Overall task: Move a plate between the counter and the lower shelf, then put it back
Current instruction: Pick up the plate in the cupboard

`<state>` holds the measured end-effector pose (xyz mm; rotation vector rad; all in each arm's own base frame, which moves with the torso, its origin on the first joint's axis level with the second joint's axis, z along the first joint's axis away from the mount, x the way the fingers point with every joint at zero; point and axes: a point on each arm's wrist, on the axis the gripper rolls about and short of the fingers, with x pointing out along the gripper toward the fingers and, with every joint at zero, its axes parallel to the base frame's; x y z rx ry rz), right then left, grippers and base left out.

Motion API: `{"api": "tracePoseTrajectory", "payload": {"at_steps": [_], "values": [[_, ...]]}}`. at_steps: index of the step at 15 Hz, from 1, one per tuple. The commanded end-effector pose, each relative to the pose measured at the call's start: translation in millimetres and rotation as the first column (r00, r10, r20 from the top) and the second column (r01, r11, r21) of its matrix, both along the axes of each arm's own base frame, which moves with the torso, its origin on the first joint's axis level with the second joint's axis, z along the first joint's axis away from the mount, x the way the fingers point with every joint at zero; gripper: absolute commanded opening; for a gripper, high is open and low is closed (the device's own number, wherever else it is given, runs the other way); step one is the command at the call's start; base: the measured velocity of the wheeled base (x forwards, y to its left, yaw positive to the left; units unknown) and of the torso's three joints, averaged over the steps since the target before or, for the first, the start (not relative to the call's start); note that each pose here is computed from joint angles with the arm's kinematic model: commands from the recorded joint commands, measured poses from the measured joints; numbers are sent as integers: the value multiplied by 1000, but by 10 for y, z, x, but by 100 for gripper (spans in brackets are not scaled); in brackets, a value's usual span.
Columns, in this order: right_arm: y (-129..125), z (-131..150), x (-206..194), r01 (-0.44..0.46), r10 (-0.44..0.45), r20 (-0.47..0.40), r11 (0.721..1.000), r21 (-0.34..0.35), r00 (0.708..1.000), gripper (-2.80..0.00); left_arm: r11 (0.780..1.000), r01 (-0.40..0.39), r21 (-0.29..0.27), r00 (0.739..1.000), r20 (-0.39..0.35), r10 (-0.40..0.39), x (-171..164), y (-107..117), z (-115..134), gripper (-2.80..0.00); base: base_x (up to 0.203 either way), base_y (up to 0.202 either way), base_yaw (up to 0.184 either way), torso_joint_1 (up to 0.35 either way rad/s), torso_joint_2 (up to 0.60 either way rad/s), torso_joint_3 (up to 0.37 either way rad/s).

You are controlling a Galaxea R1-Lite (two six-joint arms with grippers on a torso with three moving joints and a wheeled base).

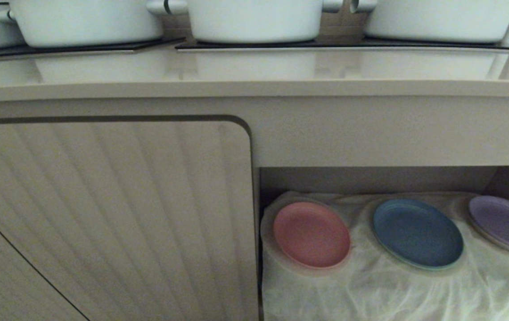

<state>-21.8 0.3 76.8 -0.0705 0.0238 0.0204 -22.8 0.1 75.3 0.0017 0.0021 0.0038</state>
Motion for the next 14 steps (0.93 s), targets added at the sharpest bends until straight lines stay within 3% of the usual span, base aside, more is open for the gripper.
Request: {"api": "tracePoseTrajectory", "payload": {"at_steps": [1, 9, 12, 14], "values": [[1, 40, 31, -2, 2, -35, 1000, -2, 999, -280, 1000, -1, 0, 1000, 1, 1, 0, 0, 0, -280, 0, 0, 0, 0, 0, 0], [15, 370, 458, -60, 61, -233, 998, 11, 971, -280, 1000, -1, 0, 1000, 1, 1, 0, 0, 0, -280, 0, 0, 0, 0, 0, 0], [31, 479, 735, -144, 148, -268, 989, 36, 952, -280, 1000, -1, 0, 1000, 1, 1, 0, 0, 0, -280, 0, 0, 0, 0, 0, 0], [49, 506, 867, -236, 239, -301, 971, 47, 923, -280, 1000, -1, 0, 1000, 1, 1, 0, 0, 0, -280, 0, 0, 0, 0, 0, 0]]}}
